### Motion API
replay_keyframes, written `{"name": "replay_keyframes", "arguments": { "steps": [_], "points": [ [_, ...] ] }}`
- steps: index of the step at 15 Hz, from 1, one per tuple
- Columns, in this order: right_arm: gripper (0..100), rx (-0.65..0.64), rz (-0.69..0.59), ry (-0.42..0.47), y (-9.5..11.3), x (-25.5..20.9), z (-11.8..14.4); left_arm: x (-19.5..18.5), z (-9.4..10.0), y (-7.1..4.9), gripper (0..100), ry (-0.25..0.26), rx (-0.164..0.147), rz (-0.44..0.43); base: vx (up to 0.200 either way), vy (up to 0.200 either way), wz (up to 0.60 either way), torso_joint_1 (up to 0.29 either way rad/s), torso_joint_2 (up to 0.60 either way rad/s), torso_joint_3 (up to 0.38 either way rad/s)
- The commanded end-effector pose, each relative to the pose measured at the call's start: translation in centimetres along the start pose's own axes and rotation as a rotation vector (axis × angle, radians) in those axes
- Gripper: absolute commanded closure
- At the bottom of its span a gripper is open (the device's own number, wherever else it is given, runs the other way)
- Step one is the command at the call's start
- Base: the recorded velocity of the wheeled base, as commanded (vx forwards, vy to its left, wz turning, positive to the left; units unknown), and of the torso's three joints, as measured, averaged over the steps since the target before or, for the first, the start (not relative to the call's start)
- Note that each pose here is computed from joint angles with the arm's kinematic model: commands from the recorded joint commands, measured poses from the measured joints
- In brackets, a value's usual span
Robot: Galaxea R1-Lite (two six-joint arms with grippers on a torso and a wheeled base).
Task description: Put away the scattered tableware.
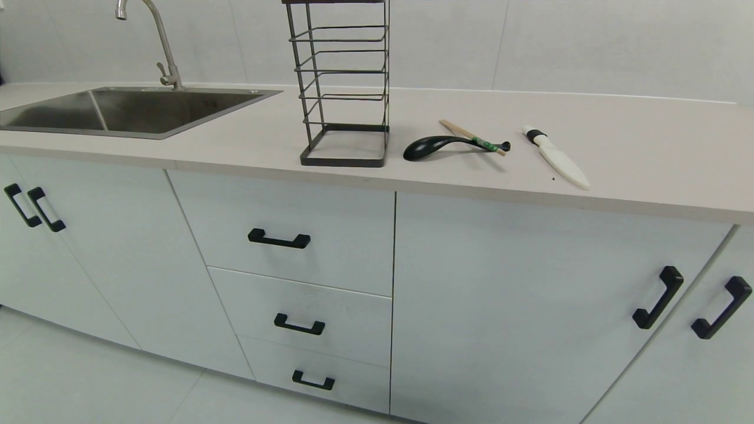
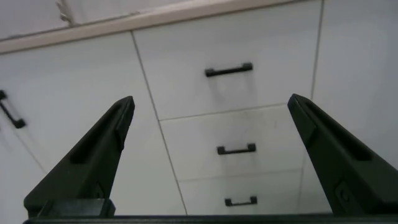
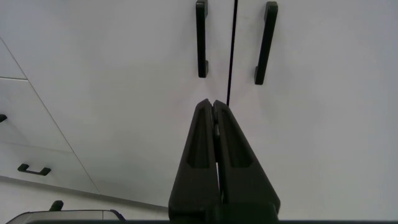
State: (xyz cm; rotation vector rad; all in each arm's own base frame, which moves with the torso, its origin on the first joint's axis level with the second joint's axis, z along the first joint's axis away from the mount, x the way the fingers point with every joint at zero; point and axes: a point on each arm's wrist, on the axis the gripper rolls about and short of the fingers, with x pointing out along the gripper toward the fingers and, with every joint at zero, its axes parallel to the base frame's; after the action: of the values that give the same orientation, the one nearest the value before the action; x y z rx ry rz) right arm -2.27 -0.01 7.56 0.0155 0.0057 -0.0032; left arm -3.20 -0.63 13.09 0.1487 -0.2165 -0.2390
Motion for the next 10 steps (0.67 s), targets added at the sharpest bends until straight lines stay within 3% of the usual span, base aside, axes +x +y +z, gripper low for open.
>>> {"name": "replay_keyframes", "arguments": {
  "steps": [1, 3, 5, 6, 8, 9, 10],
  "points": [
    [100, 0.0, 0.0, 0.002, 0.0, 0.0, 0.0, 0.9, -0.1, 0.1, 0, 0.082, -0.022, -0.079, 0.0, 0.0, 0.0, 0.0, 0.0, 0.0],
    [100, 0.0, 0.002, 0.002, 0.0, 0.0, 0.0, 2.3, 0.1, 0.4, 0, 0.155, -0.005, -0.162, 0.0, 0.0, 0.0, 0.0, 0.0, 0.0],
    [100, 0.0, 0.002, 0.002, 0.0, 0.0, 0.0, 3.2, -0.1, 0.4, 0, 0.201, 0.057, -0.238, 0.0, 0.0, 0.0, 0.0, 0.0, 0.0],
    [100, 0.0, 0.0, 0.002, 0.0, 0.0, 0.0, 4.1, -0.4, 0.6, 0, 0.253, 0.122, -0.277, 0.0, 0.0, 0.0, 0.0, 0.0, 0.0],
    [100, 0.0, 0.0, 0.002, 0.0, 0.0, 0.0, 5.2, -0.8, 0.8, 0, 0.306, 0.207, -0.342, 0.0, 0.0, 0.0, 0.0, 0.0, 0.0],
    [100, 0.0, 0.002, 0.002, 0.0, 0.0, 0.0, 5.8, -1.1, 0.8, 0, 0.33, 0.271, -0.416, 0.0, 0.0, 0.0, 0.0, 0.0, 0.0],
    [100, 0.0, 0.002, 0.002, 0.0, 0.0, 0.0, 5.8, -1.1, 0.8, 0, 0.33, 0.271, -0.416, 0.0, 0.0, 0.0, 0.0, 0.0, 0.0]
  ]
}}
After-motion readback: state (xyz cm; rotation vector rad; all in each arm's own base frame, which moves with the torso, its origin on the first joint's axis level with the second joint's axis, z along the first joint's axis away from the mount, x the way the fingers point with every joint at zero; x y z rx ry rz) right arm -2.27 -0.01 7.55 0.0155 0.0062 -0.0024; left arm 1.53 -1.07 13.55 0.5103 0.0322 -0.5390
